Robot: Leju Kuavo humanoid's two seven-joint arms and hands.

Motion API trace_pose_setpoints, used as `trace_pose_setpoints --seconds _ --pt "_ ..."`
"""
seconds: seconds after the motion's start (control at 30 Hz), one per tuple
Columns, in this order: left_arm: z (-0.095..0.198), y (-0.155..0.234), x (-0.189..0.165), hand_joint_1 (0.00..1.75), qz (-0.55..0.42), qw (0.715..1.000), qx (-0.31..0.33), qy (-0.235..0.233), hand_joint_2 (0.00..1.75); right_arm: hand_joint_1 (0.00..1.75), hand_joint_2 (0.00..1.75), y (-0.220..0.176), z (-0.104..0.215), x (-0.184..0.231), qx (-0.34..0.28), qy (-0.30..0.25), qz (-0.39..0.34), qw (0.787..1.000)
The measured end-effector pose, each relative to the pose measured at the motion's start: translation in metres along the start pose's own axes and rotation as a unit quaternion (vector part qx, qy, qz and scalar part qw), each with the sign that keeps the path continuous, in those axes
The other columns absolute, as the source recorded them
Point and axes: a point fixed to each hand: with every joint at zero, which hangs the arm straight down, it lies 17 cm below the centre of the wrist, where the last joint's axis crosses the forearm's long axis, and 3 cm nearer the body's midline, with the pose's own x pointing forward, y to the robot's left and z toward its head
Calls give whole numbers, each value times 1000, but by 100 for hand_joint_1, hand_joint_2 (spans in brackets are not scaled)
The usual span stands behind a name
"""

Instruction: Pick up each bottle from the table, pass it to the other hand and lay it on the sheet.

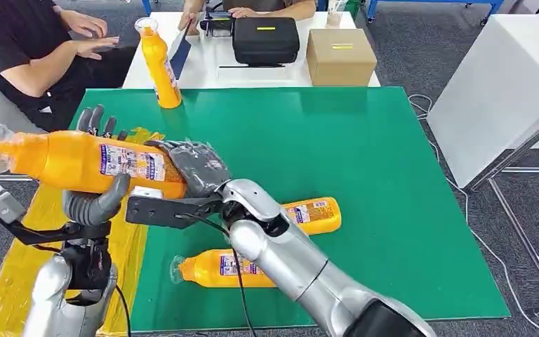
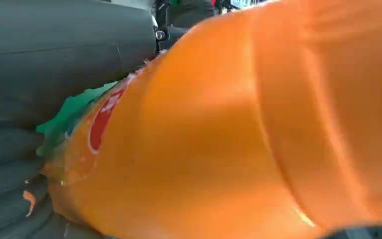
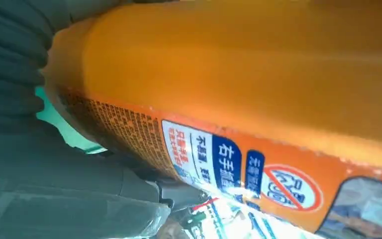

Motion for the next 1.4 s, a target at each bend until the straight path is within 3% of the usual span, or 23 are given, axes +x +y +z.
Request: trace_pose_setpoints --seconds 0.2,0.23,0.27,1.3,1.33,1.37,1.4 --pt "5 -1 -2 0 8 1000 4 4 175 175 175 16 -3 9 18 -6 20 1000" --pt "5 0 -2 44 9 1000 5 5 175 175 175 17 -3 9 19 -6 22 1000" --pt "6 0 -3 175 9 1000 6 5 175 175 175 17 -3 9 20 -6 24 999" --pt "15 5 -7 175 18 1000 18 5 175 175 175 30 5 -7 34 8 33 999" --pt "15 5 -6 175 18 1000 18 4 175 154 175 30 5 -8 34 8 34 999" --pt "15 5 -6 175 17 1000 18 3 175 0 175 29 5 -8 33 9 35 999" --pt "15 6 -6 175 18 1000 19 2 175 0 0 29 5 -9 33 9 35 999"
